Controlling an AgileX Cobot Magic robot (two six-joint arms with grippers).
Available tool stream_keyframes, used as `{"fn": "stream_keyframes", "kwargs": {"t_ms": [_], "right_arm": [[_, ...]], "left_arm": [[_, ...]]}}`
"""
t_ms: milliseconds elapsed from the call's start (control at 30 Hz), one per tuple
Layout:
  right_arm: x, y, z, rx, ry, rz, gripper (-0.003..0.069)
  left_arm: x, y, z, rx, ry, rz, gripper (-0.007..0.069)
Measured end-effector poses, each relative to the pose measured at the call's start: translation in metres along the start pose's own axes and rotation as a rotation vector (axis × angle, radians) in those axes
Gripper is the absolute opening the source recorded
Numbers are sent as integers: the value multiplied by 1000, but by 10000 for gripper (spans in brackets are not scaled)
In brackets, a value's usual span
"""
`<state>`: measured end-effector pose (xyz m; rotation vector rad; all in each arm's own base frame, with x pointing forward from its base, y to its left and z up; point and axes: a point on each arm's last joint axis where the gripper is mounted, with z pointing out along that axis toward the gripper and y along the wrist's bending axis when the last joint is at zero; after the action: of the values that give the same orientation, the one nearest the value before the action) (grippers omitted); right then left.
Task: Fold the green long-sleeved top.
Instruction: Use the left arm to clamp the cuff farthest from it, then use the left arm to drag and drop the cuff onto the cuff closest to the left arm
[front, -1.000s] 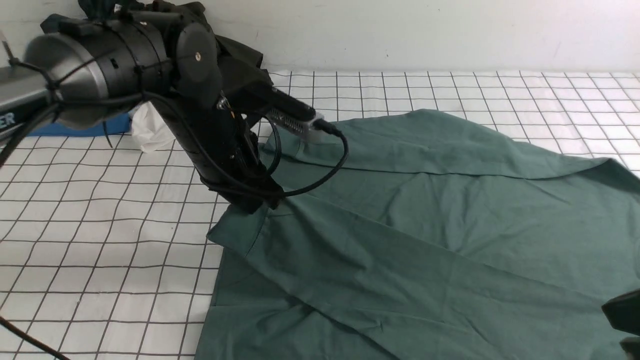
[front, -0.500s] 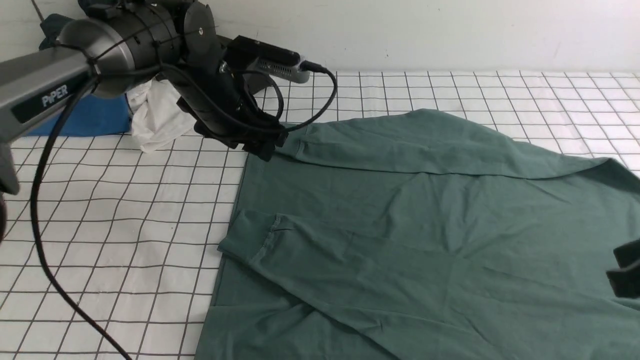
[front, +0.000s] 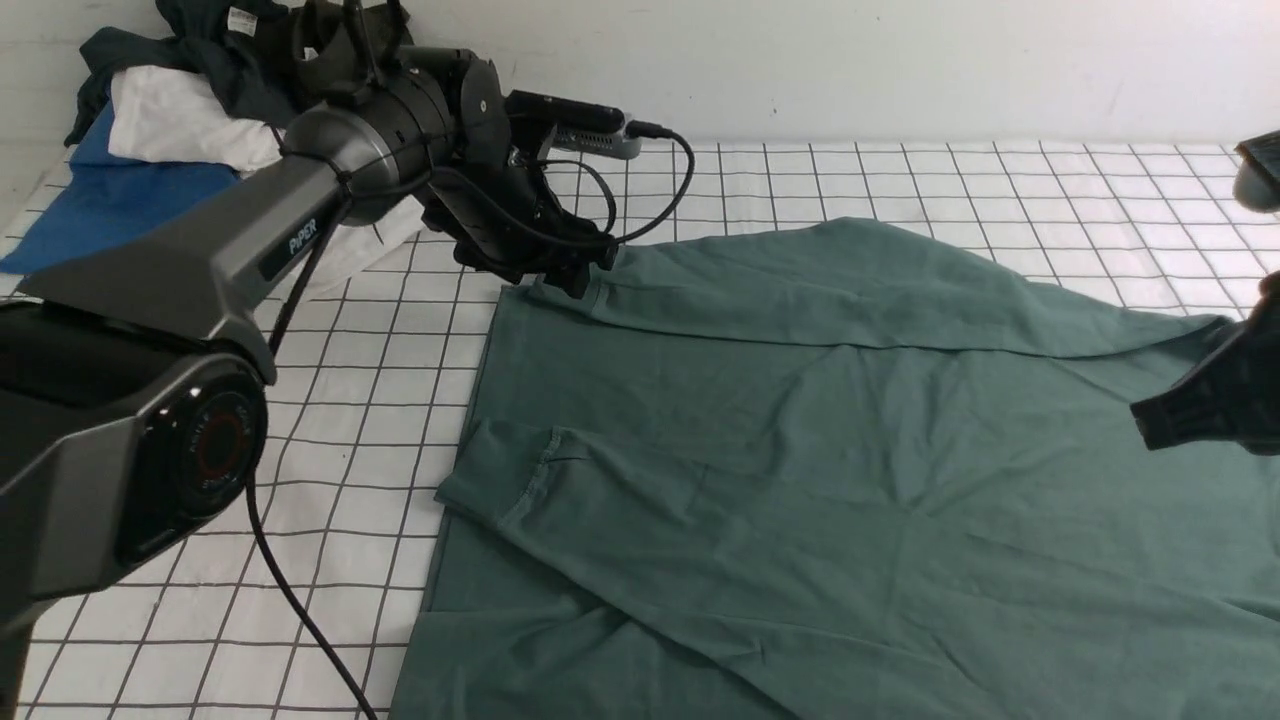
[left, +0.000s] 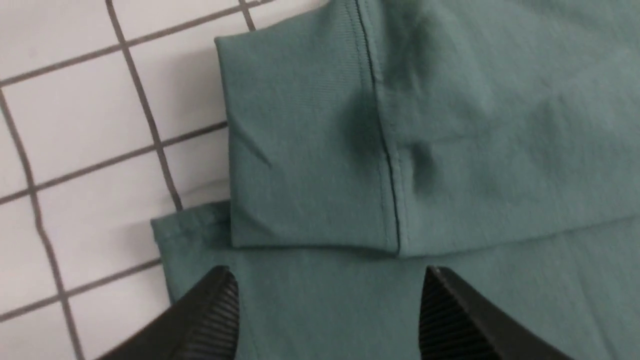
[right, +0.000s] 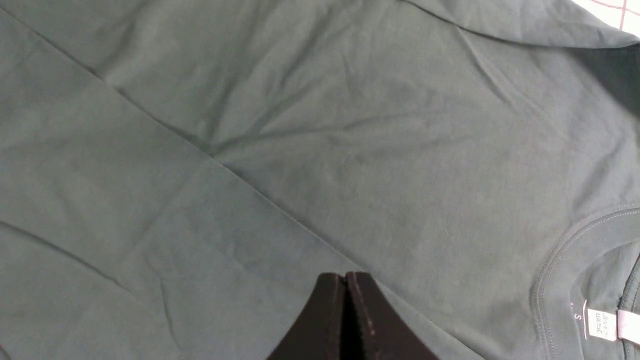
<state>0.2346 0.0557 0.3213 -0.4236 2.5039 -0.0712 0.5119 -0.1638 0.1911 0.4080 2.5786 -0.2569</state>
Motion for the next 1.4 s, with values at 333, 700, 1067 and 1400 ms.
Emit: {"fn": "stream_keyframes", "kwargs": {"t_ms": [333,700,1067,1400], "right_arm": [[1,0,11,4,51,-10,-14],[0,0,11,8,51,-13,-14],[0,0,11,9,51,-21,-14],[-1,-1,11,18,36,-29,-14]], "left_arm": [[-2,13,41,-19,-134,-138,447],[1,14,52,-19,-151,-158,367],[-3,13,43,-17,-136,-125,57],[-32,-6,-41,71,-112,-25,15]]}}
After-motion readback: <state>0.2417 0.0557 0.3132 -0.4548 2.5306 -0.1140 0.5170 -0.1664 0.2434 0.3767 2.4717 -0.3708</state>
